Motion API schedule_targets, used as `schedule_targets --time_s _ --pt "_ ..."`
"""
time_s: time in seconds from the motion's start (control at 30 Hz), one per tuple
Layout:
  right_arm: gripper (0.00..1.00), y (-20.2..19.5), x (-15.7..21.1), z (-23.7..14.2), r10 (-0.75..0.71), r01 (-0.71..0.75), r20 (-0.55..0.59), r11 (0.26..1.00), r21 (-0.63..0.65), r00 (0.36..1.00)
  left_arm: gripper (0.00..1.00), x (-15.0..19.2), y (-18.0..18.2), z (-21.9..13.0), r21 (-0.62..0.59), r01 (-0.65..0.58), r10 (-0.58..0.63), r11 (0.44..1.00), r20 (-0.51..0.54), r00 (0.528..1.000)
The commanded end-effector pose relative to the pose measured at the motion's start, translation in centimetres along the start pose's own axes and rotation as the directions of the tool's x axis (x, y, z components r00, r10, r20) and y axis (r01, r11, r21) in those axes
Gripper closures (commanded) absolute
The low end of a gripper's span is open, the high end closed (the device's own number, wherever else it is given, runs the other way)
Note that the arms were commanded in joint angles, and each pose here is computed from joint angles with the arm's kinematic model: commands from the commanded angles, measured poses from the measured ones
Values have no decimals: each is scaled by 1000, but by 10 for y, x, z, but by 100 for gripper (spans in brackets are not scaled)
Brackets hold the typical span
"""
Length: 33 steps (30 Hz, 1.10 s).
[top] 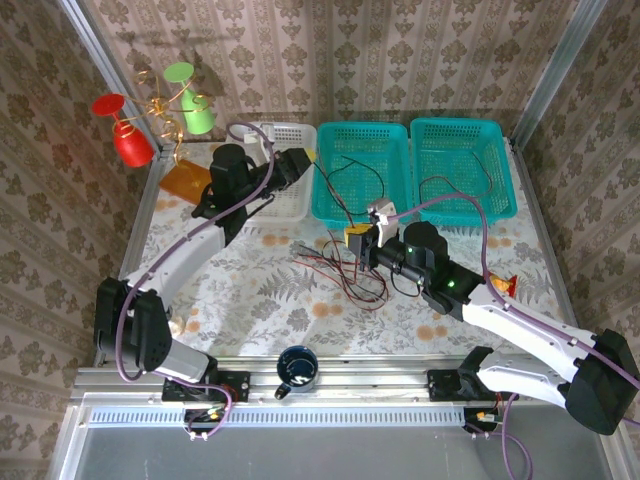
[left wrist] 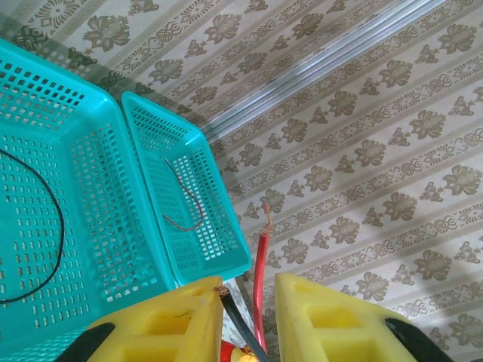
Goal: Untangle the cables
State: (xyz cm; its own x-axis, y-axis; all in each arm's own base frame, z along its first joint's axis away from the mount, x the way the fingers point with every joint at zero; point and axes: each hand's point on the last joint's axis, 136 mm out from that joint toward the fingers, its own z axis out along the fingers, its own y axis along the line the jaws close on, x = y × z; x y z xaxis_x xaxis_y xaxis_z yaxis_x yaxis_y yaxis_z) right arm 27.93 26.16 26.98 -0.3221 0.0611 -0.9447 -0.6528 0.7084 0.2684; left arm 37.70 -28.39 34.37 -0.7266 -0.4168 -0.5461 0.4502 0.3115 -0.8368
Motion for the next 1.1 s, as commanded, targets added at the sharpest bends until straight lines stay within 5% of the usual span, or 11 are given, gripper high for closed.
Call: schedule_targets --time_s 0.0,0.1,0.23,0.37,0.53,0.6,0.9,1.07 --pt "100 5 -12 -5 -6 8 48 1000 -28 999 75 -3 -1 3 22 4 -4 1000 14 1000" --pt "100 6 -10 -6 -6 7 45 999 -32 999 78 -3 -1 5 29 6 -6 1000 12 1000" --pt "100 4 -10 -7 -7 8 48 1000 -25 999 98 -2 -3 6 36 2 -2 999 5 1000" --pt "100 1 -6 -9 1 0 31 1000 -13 1000 100 -3 -3 4 32 -5 4 999 12 1000" --pt "41 -13 -10 -16 111 -111 -20 994 -19 994 100 -2 -9 5 50 -22 22 998 -5 1000" --pt "30 -18 -19 -21 153 -153 -9 988 -14 988 100 0 -11 7 60 -31 32 998 -25 999" --pt "29 -11 -76 -21 269 -260 80 960 -105 960 100 33 -32 22 150 -53 76 987 -152 985" --pt "43 -30 -114 -9 492 -470 147 868 -162 858 100 47 -39 30 185 -45 84 982 -206 975"
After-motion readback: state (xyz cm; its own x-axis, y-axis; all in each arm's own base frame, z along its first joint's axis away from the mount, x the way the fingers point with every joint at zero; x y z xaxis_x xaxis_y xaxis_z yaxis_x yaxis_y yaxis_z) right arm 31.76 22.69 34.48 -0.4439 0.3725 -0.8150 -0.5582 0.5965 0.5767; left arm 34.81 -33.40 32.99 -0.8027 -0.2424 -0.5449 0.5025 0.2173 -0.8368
